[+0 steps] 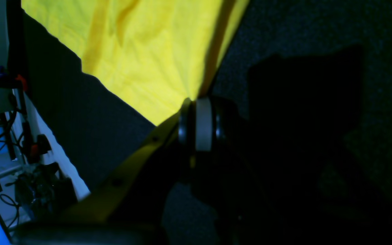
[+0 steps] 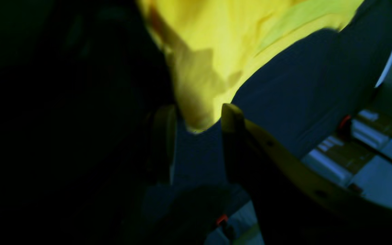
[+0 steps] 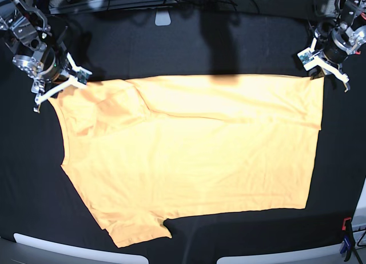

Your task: Layout the t-shirt on the table in an organized manner, then fold the t-shirt properly

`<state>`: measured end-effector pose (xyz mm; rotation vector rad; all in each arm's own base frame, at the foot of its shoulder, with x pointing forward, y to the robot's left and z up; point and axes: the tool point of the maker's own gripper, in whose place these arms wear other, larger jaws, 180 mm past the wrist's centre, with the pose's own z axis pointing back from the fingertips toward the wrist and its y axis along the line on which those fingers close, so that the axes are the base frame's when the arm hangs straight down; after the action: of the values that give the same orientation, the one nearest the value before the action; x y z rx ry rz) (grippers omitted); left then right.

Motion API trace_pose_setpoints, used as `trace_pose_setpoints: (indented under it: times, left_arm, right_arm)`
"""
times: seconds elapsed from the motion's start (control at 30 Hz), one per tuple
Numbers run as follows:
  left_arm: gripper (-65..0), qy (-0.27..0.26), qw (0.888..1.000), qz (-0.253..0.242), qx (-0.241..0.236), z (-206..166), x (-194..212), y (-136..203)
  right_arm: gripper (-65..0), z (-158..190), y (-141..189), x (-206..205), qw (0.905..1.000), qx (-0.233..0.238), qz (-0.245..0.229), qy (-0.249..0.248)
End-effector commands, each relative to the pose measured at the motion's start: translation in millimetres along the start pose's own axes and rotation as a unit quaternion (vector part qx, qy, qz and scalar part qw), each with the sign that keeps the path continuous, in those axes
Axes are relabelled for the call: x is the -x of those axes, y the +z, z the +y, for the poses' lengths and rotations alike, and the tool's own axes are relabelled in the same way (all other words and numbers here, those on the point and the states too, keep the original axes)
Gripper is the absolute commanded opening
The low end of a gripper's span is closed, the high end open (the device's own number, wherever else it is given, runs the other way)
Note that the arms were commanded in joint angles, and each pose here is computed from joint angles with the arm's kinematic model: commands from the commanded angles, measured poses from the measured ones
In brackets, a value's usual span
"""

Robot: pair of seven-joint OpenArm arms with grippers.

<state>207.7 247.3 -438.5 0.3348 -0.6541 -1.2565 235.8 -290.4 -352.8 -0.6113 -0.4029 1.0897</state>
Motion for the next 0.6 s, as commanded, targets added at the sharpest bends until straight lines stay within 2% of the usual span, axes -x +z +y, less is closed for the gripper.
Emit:
trace_pose_setpoints:
  times: [0.0,0.1,0.33,0.57]
  left_arm:
    - [-65.0,-0.012,1.0,0.004,-0.002,5.1,3.8,2.2]
    - [-65.0,-0.011,1.0,0.002,-0.002,5.1,3.0,2.2]
    - [-65.0,-0.011,1.0,0.001,-0.002,4.9,2.6,2.2]
    - [-65.0,-0.011,1.0,0.004,-0.001,4.7,3.9,2.3]
  right_arm:
    - [-43.5,-11.2,2.8,4.8,0.9998,0.014,0.009,0.013]
    - [-43.5,2.7,-0.1,15.6,0.9992,-0.01,0.026,0.029]
    - [-43.5,17.2,-21.3,35.3,0.9987,-0.029,0.039,0.017]
    - [-43.5,8.4,-26.3,19.9,0.9998,0.01,0.003,0.014]
